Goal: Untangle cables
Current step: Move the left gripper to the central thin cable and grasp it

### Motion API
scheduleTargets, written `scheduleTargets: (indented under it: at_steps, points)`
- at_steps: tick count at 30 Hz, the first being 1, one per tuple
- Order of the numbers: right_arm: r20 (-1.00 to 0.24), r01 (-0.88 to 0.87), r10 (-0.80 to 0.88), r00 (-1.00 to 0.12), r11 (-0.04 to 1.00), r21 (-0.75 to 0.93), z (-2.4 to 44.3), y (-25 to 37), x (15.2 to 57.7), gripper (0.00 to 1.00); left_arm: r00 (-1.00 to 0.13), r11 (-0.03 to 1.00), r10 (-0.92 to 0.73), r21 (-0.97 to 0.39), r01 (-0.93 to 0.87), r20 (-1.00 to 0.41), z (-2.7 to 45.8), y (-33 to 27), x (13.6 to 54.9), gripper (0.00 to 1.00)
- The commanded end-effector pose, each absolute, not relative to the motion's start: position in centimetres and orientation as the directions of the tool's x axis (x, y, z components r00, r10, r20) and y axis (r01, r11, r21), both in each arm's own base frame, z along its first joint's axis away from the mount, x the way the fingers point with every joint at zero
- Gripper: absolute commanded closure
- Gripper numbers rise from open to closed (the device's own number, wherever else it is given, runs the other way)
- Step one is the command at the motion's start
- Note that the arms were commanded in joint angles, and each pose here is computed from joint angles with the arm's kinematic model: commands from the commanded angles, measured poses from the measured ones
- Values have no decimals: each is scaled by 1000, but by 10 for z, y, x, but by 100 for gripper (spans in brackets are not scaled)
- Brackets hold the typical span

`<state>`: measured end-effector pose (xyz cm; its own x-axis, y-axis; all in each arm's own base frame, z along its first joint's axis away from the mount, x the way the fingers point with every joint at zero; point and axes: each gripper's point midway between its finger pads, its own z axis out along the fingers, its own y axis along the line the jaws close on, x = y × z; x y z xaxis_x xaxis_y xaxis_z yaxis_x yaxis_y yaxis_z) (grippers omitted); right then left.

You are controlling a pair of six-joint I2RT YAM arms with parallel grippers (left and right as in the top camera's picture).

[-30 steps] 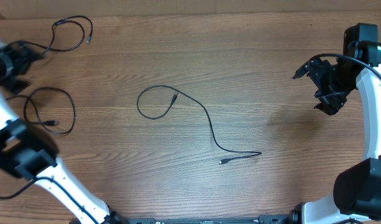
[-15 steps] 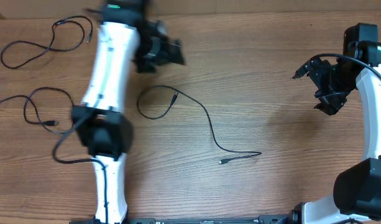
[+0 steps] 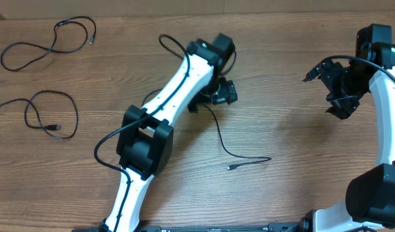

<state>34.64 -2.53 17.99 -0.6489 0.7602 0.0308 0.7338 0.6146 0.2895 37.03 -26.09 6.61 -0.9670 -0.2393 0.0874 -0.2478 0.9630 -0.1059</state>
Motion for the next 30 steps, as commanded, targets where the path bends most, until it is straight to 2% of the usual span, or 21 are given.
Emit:
scheduleTargets:
  at_steps: [1,8,12,14,16,20,24,27,28,30]
  points:
    - [26,736,763,-646,614,285,180,-27,346,0,-934,932,-347,-84,-354,84,67,-266,360,2]
    - [26,736,763,-646,614,285,180,-27,346,0,-899,898,-438,-55,-437,-1,40,-261,369,3]
    - [26,736,763,-646,614,285,180,-27,346,0,-890,886,-455,-88,-455,26,24,-268,366,13]
    - [26,736,763,-646,614,285,180,-27,346,0,-892,887,-452,-93,-452,23,18,-269,366,22]
    - [26,736,763,-646,614,285,180,-27,346,0,-892,887,-451,-98,-452,28,14,-270,365,23]
    - [26,736,763,-646,614,285,180,-27,346,0,-892,887,-451,-96,-451,25,10,-269,364,42]
    - [26,736,763,-646,614,285,180,-27,346,0,-892,888,-452,-87,-451,10,10,-266,366,41]
    - [26,736,763,-646,614,285,180,-27,346,0,-891,890,-453,-64,-451,-17,10,-260,367,57]
    - [26,736,763,-646,614,285,180,-27,346,0,-893,892,-450,-56,-448,-22,10,-259,367,74]
    - [26,736,763,-646,614,285,180,-27,346,0,-893,893,-449,-41,-448,-25,9,-256,366,94]
